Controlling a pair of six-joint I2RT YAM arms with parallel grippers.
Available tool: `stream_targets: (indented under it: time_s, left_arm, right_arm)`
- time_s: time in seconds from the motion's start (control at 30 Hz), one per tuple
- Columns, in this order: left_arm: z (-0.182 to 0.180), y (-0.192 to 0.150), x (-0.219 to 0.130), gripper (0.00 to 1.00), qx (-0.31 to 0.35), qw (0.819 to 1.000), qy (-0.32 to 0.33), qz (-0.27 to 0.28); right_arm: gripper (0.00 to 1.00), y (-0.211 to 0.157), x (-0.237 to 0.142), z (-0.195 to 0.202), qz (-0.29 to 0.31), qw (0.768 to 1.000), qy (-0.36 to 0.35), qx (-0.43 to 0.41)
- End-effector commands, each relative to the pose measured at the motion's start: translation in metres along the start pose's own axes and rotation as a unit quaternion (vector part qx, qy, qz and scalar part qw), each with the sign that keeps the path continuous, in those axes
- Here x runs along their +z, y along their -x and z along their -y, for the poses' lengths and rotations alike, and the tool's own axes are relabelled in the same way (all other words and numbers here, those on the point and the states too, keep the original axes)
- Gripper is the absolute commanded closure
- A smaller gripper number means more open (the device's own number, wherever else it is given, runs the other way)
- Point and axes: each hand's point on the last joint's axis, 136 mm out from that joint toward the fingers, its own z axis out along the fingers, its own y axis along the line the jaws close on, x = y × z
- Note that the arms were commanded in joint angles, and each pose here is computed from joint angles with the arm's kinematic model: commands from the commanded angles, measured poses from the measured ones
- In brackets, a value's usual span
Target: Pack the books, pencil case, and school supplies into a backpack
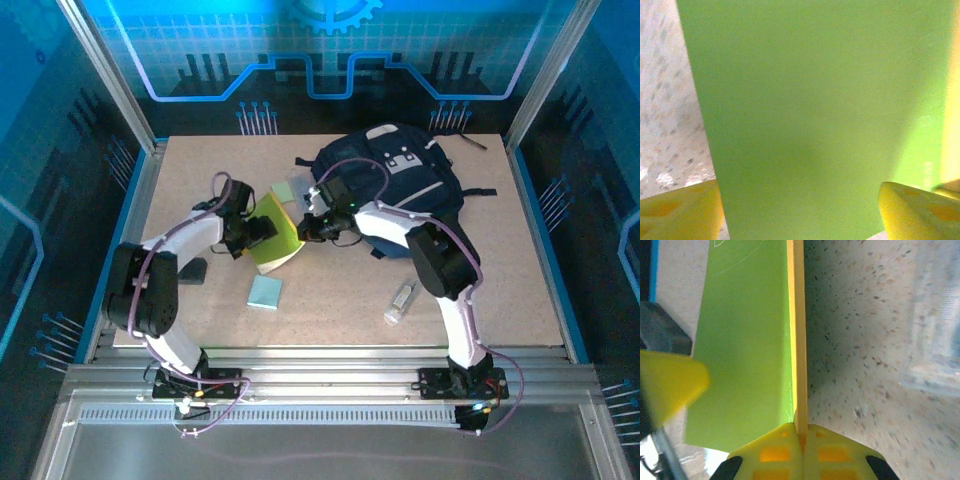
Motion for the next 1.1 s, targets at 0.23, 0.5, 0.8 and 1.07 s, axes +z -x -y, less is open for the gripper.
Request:
stream_targets:
  time_s: [0.23,0.5,0.8,1.07]
  left_arm:
    - [0.099,0.051,-0.089,0.01,0.026,0.972,-0.205,0.111]
    - [0.127,0.055,-0.081,0.01,0.009,0.956,-0.272,0.111]
    - [0.166,0.051,-0.065,0.01,0.009,0.933,-0.341,0.118]
    - [0.182,0.039,-0.047,0.02,-0.002,0.924,-0.369,0.099]
  right_arm:
    - [1.00,0.039,-0.127,-0.020,0.102,0.991,0.089,0.020]
    - [1.00,0.049,-0.185,-0.017,0.166,0.979,0.116,0.037]
    - [1.00,0.052,-0.209,-0.041,0.177,0.964,0.191,0.047]
    - [1.00,0.058,-0.217,-0.050,0.185,0.950,0.245,0.058]
